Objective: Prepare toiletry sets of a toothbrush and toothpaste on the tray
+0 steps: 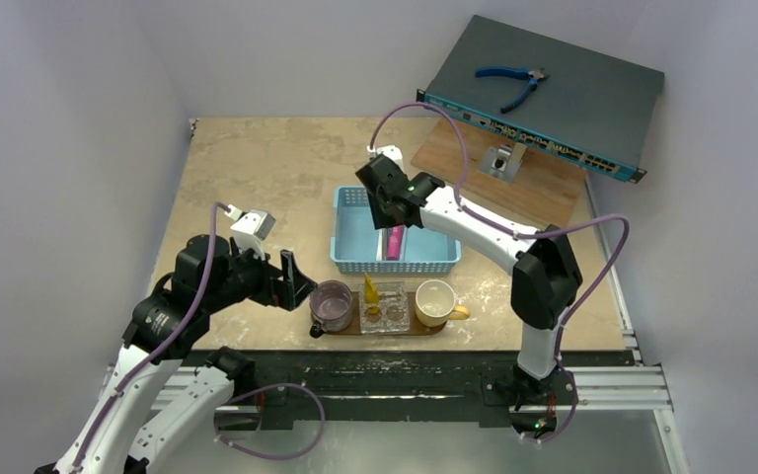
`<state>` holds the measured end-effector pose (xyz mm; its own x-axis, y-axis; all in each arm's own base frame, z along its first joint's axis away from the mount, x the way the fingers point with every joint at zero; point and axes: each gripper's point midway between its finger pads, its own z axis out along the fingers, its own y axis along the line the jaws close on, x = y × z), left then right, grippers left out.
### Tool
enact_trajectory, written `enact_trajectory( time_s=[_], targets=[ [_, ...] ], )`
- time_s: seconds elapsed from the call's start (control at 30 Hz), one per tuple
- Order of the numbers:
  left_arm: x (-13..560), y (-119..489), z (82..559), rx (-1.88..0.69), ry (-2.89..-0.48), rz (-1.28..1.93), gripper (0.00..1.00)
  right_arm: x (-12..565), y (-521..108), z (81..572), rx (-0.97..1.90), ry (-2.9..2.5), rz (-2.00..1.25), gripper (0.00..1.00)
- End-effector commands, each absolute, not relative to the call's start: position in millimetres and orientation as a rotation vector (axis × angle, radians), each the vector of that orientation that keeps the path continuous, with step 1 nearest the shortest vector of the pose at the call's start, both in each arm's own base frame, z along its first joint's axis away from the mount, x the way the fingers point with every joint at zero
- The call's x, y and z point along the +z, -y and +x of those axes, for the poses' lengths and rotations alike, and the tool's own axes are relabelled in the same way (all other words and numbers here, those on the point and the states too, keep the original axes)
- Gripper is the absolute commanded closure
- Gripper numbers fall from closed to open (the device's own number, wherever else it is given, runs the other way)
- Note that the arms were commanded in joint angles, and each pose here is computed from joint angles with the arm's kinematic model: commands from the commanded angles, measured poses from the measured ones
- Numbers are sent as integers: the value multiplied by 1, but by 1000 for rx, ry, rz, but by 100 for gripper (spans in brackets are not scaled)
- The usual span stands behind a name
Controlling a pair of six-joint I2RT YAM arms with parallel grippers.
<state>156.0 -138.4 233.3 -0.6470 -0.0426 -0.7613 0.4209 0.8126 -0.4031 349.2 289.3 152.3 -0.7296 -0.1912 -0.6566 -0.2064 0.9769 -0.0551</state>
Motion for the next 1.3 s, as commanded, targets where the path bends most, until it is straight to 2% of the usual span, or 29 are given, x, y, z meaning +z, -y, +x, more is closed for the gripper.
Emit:
enact_trajectory(
  time_s=[0.0,0.17,1.27],
  targets=[
    [235,136,162,-694,-2155,274,3,149,-297,367,110,-2399,-220,54],
    [234,135,163,-688,-2158,270,3,129,-294,378,129,-2439,-146,57],
    [231,135,164,-679,-2171,270,3,29,-278,389,31,-2598,-14,57]
  ],
)
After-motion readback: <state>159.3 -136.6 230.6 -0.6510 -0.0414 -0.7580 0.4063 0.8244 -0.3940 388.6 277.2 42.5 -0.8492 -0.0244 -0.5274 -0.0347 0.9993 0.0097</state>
